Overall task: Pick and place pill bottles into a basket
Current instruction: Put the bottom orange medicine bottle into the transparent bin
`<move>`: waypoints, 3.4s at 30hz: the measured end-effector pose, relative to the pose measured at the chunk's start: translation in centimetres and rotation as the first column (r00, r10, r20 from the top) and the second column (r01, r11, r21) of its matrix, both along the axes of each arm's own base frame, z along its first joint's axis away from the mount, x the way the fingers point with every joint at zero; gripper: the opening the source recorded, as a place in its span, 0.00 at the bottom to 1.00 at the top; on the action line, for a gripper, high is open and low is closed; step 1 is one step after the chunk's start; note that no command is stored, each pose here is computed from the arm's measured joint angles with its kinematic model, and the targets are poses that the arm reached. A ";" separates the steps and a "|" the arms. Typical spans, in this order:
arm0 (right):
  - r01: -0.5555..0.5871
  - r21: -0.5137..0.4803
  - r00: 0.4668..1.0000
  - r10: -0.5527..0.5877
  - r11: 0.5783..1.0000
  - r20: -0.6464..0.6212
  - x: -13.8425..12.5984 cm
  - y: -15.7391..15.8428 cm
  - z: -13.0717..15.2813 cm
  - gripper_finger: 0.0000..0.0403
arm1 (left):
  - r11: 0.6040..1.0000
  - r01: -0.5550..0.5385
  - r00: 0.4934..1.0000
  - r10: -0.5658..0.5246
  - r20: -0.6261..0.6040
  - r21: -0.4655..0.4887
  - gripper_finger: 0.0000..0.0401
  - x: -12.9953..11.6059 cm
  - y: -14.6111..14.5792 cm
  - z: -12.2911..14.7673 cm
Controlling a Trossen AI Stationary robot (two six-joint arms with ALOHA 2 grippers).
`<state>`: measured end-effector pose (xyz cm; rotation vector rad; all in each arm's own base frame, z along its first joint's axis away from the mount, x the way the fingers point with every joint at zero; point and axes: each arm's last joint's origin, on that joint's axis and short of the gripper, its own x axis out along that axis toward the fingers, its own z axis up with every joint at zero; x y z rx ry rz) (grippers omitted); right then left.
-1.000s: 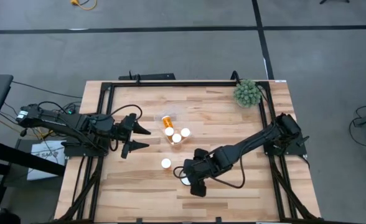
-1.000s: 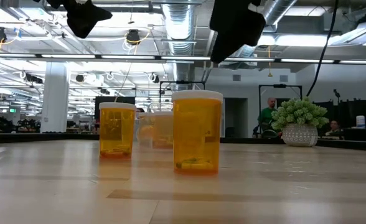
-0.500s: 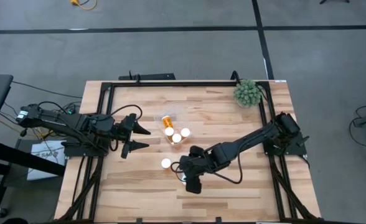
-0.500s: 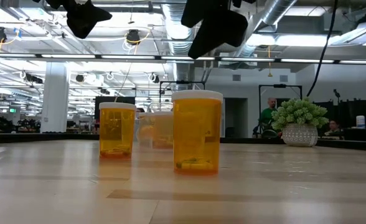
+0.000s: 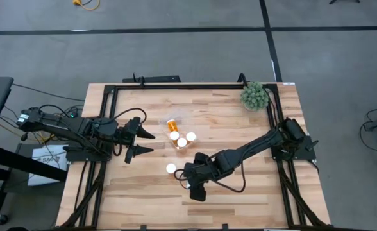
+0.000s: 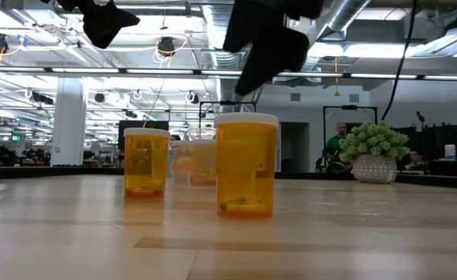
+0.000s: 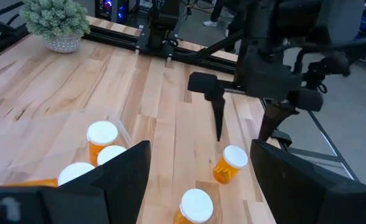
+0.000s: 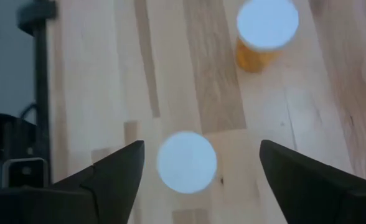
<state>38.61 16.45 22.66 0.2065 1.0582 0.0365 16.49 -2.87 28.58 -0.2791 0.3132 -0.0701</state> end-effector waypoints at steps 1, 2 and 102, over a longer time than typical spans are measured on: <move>0.000 -0.004 1.000 0.000 1.000 -0.009 0.0 0.0 -0.2 0.79 | 1.000 0.000 1.000 0.000 0.000 0.000 0.66 0.0 0.0 0.0; -0.002 -0.006 1.000 0.002 1.000 -0.011 0.0 0.0 -0.3 0.81 | 1.000 0.000 1.000 0.000 -0.001 -0.001 0.66 0.0 0.0 0.0; -0.153 -0.121 0.986 0.144 0.981 -0.081 3.0 -2.7 -4.3 0.68 | 1.000 -0.001 0.999 0.001 -0.039 -0.010 0.66 -0.1 0.0 -0.3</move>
